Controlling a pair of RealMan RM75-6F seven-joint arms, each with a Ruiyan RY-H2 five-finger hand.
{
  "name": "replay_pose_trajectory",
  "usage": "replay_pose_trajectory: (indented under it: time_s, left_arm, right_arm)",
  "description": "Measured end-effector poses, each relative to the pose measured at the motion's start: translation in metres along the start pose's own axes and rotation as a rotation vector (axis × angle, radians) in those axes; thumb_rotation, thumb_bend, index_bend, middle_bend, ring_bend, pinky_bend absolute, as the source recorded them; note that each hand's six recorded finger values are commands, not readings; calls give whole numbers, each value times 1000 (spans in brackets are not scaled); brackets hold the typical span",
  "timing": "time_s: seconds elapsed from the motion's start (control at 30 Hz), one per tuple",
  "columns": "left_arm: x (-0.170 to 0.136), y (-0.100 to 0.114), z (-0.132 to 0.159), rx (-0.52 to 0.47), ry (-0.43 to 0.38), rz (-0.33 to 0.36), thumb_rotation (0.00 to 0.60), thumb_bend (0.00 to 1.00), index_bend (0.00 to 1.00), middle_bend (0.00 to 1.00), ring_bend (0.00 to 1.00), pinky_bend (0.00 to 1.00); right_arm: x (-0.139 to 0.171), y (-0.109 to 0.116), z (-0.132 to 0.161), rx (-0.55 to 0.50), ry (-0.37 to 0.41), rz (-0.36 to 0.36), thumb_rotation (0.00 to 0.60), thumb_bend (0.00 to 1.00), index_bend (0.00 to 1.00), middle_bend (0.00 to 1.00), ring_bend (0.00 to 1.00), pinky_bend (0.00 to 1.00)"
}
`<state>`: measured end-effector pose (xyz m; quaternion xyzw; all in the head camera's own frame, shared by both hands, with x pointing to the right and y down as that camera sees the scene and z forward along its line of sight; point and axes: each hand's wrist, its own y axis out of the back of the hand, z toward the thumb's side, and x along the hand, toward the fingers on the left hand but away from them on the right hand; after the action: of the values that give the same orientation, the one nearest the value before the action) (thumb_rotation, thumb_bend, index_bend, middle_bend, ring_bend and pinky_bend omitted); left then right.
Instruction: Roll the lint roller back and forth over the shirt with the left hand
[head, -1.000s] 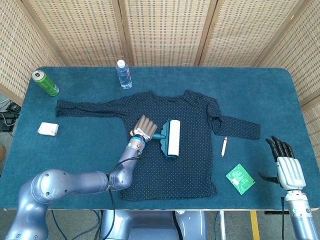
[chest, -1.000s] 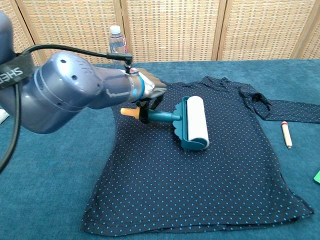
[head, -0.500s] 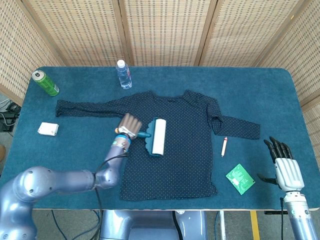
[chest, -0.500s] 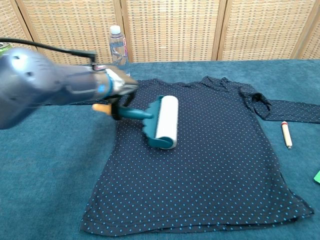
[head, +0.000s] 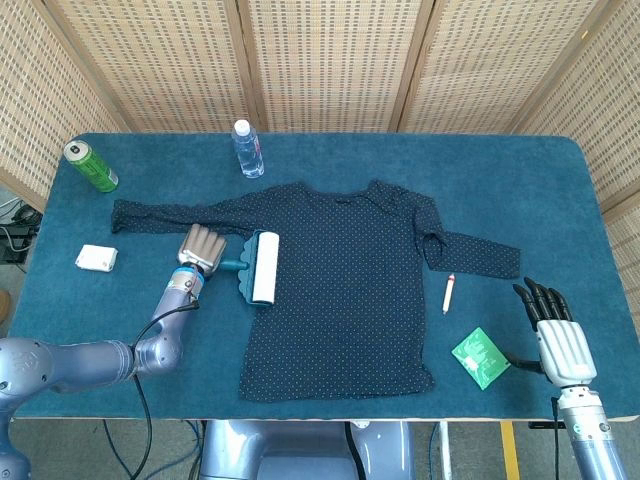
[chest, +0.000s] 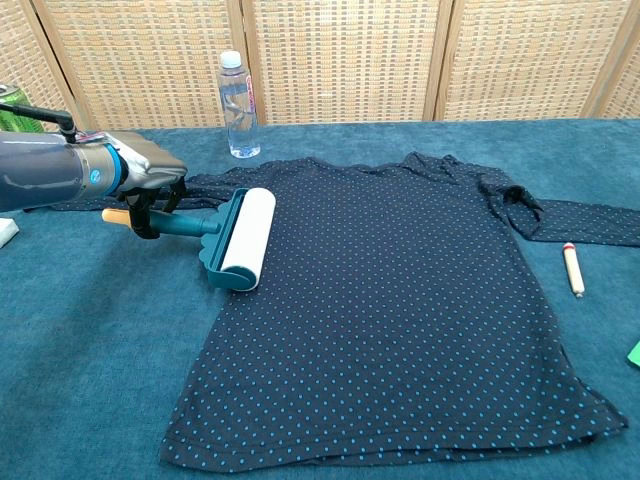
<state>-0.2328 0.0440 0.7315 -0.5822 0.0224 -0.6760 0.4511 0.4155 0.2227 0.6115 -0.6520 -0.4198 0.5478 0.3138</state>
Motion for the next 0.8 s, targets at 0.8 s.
replay_pose_trajectory:
  time_s: [0.8]
  left_arm:
    - [-7, 76, 132, 56, -116, 63, 600, 546, 869, 888, 715, 656]
  right_arm:
    - [-3, 3, -11, -36, -25, 6, 600, 30, 0, 0, 0, 0]
